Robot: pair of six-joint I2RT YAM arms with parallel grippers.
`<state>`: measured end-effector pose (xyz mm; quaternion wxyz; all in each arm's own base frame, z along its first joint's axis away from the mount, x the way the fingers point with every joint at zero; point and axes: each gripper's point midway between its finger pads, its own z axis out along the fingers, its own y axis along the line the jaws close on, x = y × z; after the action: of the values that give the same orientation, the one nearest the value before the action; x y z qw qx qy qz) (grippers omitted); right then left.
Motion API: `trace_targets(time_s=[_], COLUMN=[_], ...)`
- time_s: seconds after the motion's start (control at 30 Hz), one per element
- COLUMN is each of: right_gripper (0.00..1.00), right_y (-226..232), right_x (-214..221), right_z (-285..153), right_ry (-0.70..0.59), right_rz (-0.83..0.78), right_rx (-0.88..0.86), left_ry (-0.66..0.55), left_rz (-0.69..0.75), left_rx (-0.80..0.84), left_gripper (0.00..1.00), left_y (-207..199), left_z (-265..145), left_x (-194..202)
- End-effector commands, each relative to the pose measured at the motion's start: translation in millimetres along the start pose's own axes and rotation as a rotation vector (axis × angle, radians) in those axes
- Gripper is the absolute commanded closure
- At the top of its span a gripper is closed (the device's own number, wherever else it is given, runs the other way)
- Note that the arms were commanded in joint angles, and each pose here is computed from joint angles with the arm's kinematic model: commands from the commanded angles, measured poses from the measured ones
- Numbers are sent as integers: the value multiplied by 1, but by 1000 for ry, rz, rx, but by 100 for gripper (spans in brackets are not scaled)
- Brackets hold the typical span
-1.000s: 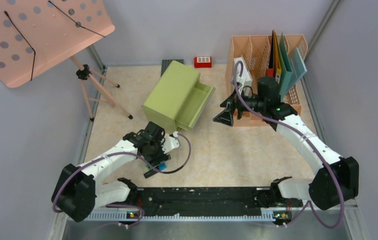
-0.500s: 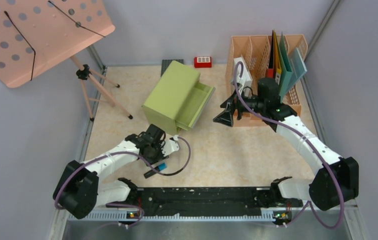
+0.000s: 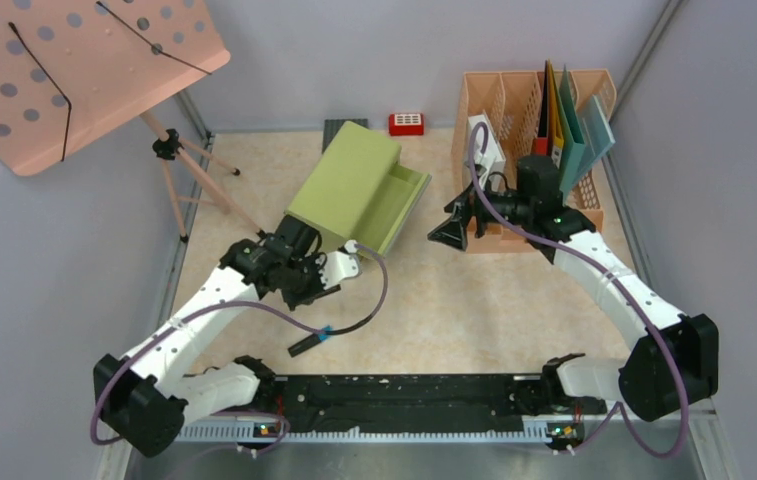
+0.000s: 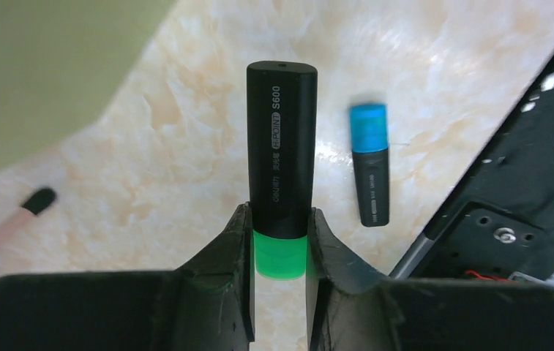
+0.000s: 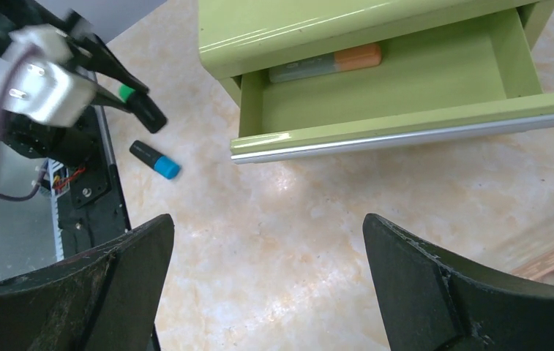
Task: Organize the desk
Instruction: Pick up the stationery from the center of the board, then place the stationery in the drawer.
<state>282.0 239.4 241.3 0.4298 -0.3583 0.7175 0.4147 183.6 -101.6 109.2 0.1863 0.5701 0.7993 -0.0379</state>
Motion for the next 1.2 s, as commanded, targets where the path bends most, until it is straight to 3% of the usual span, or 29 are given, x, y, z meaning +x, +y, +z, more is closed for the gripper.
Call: trace_targets(time_s=[0.0,0.1,0.27,0.4,0.53,0.8,1.07,1.17], right_gripper=[1,1,1,1,1,1,1,1], right_y=[-7,-12,-23,-30,-36,-32,-25,-24], right_x=[-18,-22,-28,-29,-31,-30,-32,-32], right_z=[-9,-10,-17,-24,-34,-44,-42,-43], right_ry=[-44,-48,-61,-76,-92,-113,-135,-138], right_rz=[-50,-51,-45,-32,-25,-40,-16,-16], right_rx=[53,73,121,151,185,205,170,166], left_ry=[-142,-284,-405,-446,-415,-302,-182,-160], left_rz=[23,-14,-149,-299,-431,-593,-688,-697], left_rx=[151,109,29,-13,-49,-113,-103,-112], left_gripper=[100,100,100,100,100,100,97,91], left_y=[-27,-9,47,87,122,157,151,149], left_z=[-54,-85,-117,-110,-80,-21,22,31], left_x=[-34,-80,-166,-220,-250,-261,-241,-234])
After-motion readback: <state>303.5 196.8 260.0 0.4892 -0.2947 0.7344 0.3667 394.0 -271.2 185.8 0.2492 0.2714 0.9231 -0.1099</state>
